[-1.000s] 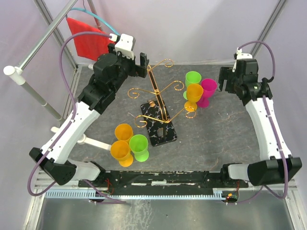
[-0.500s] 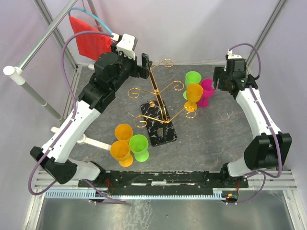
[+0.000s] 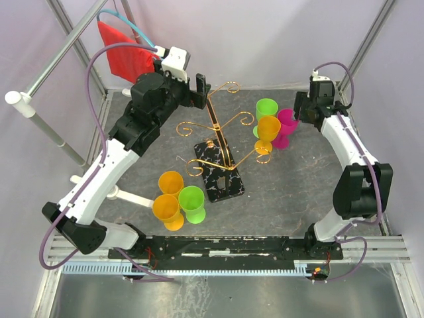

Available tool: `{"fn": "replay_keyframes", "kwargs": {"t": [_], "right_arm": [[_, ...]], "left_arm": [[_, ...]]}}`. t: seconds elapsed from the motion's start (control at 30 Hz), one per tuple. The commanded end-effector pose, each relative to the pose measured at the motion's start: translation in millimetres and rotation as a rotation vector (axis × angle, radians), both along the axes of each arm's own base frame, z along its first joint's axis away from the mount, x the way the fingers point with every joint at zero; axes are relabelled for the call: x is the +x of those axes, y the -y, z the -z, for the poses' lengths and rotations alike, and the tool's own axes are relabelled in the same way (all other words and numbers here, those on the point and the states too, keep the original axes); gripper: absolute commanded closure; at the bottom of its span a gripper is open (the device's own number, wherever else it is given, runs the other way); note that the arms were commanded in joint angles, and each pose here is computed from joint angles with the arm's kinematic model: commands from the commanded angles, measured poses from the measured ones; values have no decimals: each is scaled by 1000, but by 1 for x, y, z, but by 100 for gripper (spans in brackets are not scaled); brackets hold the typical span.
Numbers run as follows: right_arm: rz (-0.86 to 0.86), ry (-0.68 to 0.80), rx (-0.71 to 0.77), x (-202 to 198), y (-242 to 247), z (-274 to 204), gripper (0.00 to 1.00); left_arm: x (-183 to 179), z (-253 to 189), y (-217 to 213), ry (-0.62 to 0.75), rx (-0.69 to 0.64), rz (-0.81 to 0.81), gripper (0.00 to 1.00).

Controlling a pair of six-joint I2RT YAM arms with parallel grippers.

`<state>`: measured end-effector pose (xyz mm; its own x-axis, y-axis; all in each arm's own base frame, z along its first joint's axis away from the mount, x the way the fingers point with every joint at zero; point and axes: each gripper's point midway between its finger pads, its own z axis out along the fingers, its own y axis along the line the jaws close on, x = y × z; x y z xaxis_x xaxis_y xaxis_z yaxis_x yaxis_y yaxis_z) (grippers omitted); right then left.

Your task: Place the wine glass upside down on the wine glass rack

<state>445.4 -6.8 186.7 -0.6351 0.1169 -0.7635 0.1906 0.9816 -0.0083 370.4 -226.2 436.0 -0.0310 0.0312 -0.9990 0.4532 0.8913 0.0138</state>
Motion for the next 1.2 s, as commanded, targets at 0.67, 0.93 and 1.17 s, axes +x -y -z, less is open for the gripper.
{"fn": "replay_keyframes", "kwargs": {"t": [0.67, 0.93, 1.17], "right_arm": [[18, 23, -20, 11, 10, -7, 100], [121, 173, -161, -26, 42, -93, 100], [27, 636, -98, -47, 22, -212, 99]], "left_arm": [[6, -16, 4, 56, -106, -12, 1], [7, -39, 20, -2, -317, 18, 1], [12, -56, 23, -78, -536, -23, 1]]}}
